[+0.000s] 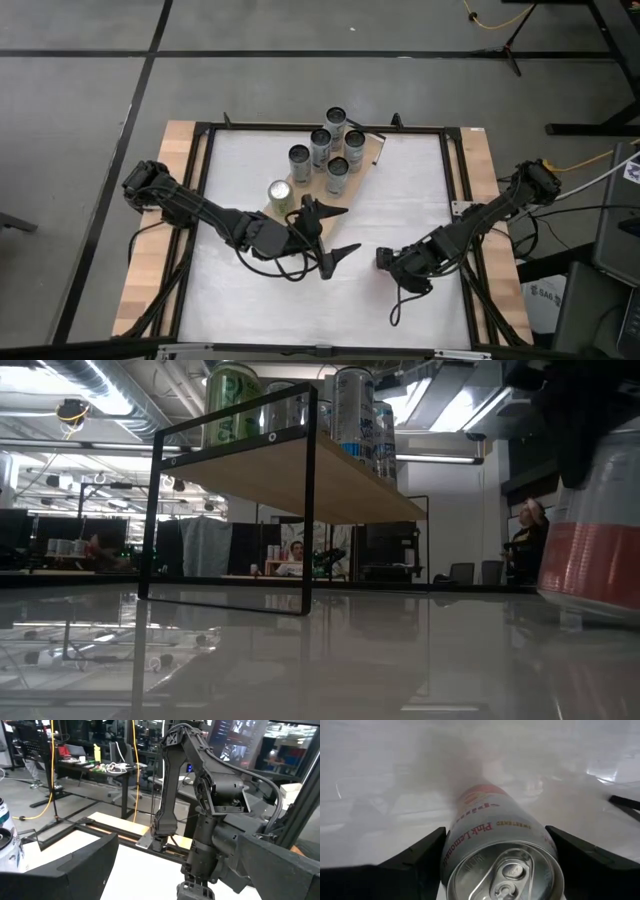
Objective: Place canned beverage on shelf
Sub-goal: Put the pink soda can on the shelf, aligned with the black soda can
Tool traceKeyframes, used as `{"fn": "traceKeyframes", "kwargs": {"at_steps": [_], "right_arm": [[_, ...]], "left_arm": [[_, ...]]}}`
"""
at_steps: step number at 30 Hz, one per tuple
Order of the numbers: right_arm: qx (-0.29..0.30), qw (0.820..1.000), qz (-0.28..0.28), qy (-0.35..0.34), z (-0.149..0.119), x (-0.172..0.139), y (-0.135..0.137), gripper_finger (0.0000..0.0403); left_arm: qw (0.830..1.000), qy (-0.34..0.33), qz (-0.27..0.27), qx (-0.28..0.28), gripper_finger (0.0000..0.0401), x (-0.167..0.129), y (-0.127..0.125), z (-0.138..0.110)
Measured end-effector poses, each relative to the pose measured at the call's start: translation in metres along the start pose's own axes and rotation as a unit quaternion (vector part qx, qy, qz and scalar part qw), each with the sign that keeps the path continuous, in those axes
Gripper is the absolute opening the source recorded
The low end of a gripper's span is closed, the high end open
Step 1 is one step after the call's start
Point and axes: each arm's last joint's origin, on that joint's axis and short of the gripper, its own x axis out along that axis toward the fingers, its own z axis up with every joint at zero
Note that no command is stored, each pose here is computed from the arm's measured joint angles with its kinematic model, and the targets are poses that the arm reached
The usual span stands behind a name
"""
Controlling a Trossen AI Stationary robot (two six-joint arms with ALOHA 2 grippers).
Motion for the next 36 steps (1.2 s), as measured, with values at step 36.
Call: {"fn": "traceKeyframes", "kwargs": {"at_steps": [36], "right_arm": [[0.028,0.999,0.000,-0.024,0.0025,-0.0015,-0.0012,0.0392]], "left_arm": [[1.000,0.000,-0.001,0.002,0.0400,0.0000,-0.0001,0.0000]]}}
